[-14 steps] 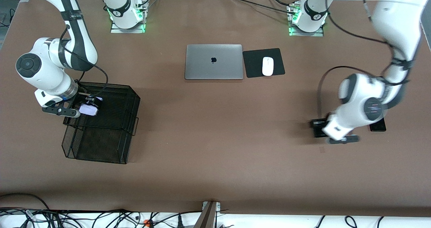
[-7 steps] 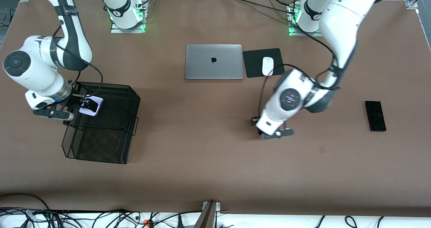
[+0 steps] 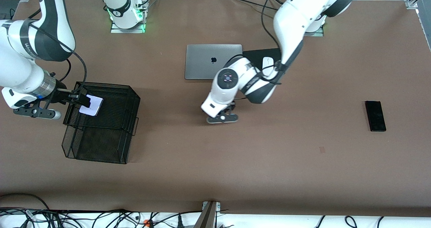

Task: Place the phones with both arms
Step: 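Carry the flip phone to the middle while the right gripper returns there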

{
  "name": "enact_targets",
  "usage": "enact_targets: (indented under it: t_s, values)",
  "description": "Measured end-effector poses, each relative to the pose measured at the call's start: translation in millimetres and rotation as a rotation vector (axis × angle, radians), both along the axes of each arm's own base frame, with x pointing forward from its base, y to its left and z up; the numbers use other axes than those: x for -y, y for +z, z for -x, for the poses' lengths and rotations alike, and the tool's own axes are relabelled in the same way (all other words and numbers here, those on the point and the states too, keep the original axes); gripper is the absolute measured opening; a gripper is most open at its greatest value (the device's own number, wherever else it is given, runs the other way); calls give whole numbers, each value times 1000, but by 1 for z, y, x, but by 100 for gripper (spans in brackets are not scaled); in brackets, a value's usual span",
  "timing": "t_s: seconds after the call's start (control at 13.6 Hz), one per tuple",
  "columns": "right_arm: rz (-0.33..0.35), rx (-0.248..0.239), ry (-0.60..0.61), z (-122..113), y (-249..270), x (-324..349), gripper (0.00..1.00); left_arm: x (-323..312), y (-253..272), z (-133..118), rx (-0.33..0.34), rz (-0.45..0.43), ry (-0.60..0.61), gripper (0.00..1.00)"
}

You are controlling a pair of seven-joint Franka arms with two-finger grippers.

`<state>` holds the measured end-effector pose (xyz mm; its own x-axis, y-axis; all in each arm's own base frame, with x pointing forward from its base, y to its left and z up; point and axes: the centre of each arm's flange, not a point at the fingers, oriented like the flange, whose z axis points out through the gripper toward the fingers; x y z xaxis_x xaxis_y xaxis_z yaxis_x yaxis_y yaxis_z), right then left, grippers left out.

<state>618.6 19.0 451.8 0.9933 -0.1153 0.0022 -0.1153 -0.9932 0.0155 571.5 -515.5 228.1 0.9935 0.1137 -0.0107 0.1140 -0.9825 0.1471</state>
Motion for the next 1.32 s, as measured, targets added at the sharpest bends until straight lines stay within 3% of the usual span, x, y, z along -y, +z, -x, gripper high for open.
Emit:
enact_targets:
  t_s: [0.37,0.59,0.88,1.1,1.32]
  values:
    - [-3,-3,5,0,0,-4,100,40,-28,7,106,-37,-42,81]
    - [-5,2,14,-1,3,-9,100,60,-54,29,111,-50,-63,81]
    - [-5,4,18,-2,9,-11,100,63,-57,30,115,-51,-63,81]
    - [-8,-34,30,0,25,-19,100,61,-52,25,124,-47,-17,100]
    - [-10,-86,36,4,60,-22,100,52,-25,6,138,-46,38,100]
